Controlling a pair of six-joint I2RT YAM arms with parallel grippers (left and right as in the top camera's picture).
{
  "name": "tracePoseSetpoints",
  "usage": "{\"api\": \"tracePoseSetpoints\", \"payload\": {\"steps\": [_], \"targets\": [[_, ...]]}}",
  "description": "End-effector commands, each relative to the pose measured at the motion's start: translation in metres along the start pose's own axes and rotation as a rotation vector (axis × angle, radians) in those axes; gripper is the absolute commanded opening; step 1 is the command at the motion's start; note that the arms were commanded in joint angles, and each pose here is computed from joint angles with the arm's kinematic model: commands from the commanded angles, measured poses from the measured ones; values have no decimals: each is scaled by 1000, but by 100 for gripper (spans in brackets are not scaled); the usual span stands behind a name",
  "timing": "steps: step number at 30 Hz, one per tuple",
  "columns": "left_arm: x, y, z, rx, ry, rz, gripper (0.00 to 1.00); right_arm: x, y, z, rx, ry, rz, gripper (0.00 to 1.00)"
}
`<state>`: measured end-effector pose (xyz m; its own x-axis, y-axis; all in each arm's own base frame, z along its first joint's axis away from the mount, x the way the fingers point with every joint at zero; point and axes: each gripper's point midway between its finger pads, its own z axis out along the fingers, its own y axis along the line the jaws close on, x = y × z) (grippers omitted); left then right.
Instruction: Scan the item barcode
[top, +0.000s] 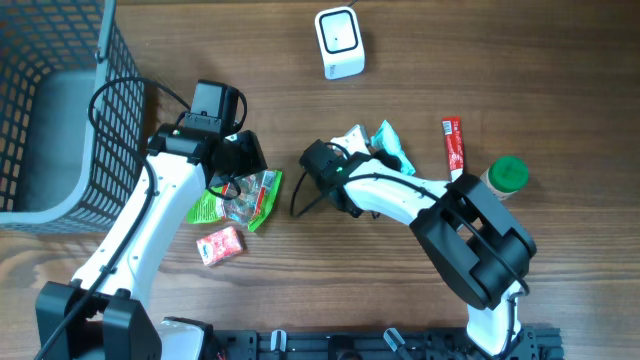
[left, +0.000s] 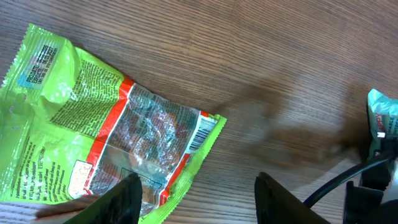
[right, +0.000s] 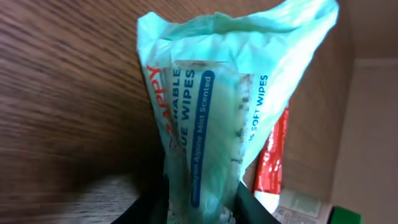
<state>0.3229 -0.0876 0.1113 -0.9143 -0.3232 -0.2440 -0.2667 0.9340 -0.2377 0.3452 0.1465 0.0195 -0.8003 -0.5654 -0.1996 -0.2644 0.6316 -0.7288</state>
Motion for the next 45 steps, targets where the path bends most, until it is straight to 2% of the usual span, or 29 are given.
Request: {"api": "tracePoseSetpoints", "payload": {"steps": [1,3,6,8,10,13,14,15,16,18,21,23,25,27,32,35,36,39,40,41,43,44,45], "targets": [[-3,-5,-3,21,-6,-8,56,2,34,-11,-170,8,26,37],[-3,-5,-3,21,-6,-8,56,-2,42,-22,-231,-9,29,40],[-3,-5,-3,21,-7,-8,58,-4,86,-44,-520,13,60,40],[-3,-5,-3,21,-7,-8,59,-16,81,-58,-579,-18,119,40],[-3,-4,-3,18,-9,-8,61,-46,50,-92,-690,-123,187,38],[-3,-4,-3,18,-8,-8,61,-59,-27,-99,-736,-180,399,24],[-3,-4,-3,18,-7,-8,55,-54,-44,-89,-770,-151,451,4],[-3,-4,-3,18,-7,-8,47,-48,-52,-78,-784,-114,483,4],[-3,-4,-3,18,-7,-8,46,-39,-55,-63,-799,-66,511,4],[-2,-4,-3,16,-4,-9,46,-23,-44,-33,-794,-5,537,4],[1,-2,-3,9,8,-10,46,-20,-12,-7,-813,4,533,4],[1,-2,-3,8,8,-10,48,-15,22,-7,-942,55,505,4],[1,-2,-3,8,8,-10,49,2,40,-5,-978,145,473,4],[1,-2,-3,8,8,-10,49,11,49,-11,-1013,165,411,4],[1,-2,-3,8,9,-10,53,11,59,-27,-1115,163,374,11],[1,-2,-3,8,8,-10,59,2,55,-34,-1145,119,354,22],[1,-2,-3,8,8,-10,61,-15,45,-46,-1184,58,353,30],[1,-1,-3,7,10,-10,64,-57,-14,-73,-1175,-98,415,37],[2,-1,-3,5,14,-10,66,-60,-29,-76,-1159,-120,433,39],[3,-1,-3,3,16,-11,67,-54,-47,-72,-1111,-112,465,41],[3,0,-3,3,17,-11,68,-28,-60,-47,-1021,9,518,46],[3,-1,-3,4,16,-10,68,-13,-61,-34,-992,83,562,54],[2,-1,-3,4,15,-11,68,-3,-57,-26,-993,128,590,58]]}}
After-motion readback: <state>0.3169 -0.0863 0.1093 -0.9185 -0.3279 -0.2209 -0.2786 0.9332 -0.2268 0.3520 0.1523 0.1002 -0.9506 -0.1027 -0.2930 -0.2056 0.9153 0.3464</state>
